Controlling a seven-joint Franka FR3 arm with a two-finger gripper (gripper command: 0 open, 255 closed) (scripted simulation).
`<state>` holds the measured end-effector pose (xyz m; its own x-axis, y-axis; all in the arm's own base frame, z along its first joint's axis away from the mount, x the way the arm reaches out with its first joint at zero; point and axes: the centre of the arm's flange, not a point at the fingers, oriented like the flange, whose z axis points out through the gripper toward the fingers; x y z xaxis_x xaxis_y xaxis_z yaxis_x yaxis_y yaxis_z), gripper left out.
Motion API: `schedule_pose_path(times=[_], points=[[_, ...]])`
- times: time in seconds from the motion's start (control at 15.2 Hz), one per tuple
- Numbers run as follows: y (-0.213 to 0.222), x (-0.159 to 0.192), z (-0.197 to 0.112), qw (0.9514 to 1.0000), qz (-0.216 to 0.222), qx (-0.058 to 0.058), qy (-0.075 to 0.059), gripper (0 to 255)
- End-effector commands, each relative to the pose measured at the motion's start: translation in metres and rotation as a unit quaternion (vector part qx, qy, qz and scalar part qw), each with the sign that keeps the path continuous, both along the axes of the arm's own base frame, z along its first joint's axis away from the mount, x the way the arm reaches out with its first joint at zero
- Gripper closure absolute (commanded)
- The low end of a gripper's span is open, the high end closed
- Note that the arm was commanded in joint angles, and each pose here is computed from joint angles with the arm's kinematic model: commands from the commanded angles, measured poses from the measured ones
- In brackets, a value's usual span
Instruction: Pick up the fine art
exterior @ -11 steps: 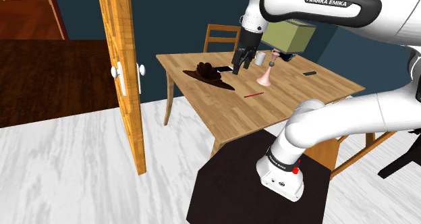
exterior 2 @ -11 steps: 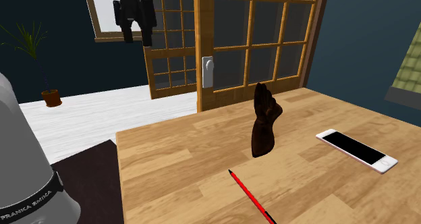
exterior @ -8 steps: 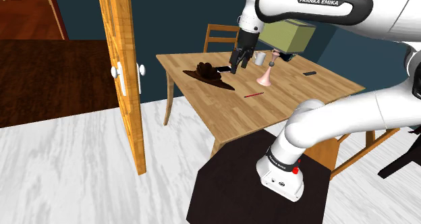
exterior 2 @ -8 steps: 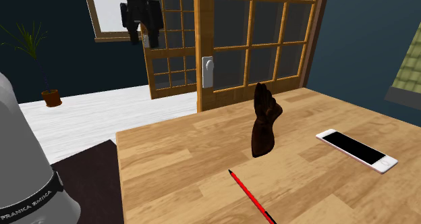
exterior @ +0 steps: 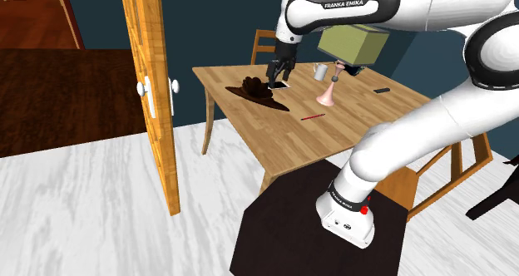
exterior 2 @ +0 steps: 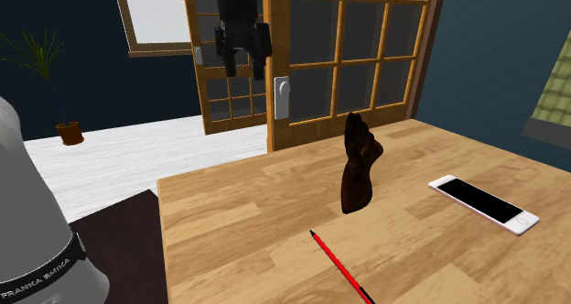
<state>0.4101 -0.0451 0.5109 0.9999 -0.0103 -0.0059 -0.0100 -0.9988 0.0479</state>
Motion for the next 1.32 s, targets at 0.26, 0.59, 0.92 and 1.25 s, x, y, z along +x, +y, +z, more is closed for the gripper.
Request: schedule_pose_path(times=[0.26, 0.59, 0.92, 1.25], points=[[-0.033, 0.063, -0.030, 0.9998, -0.009, -0.018, -0.001, 0], [-0.061, 0.116, -0.052, 0.9993, -0.017, -0.033, -0.003, 0], [-0.090, 0.169, -0.073, 0.9985, -0.024, -0.048, -0.004, 0], [-0.121, 0.221, -0.093, 0.9975, -0.032, -0.063, -0.005, 0]])
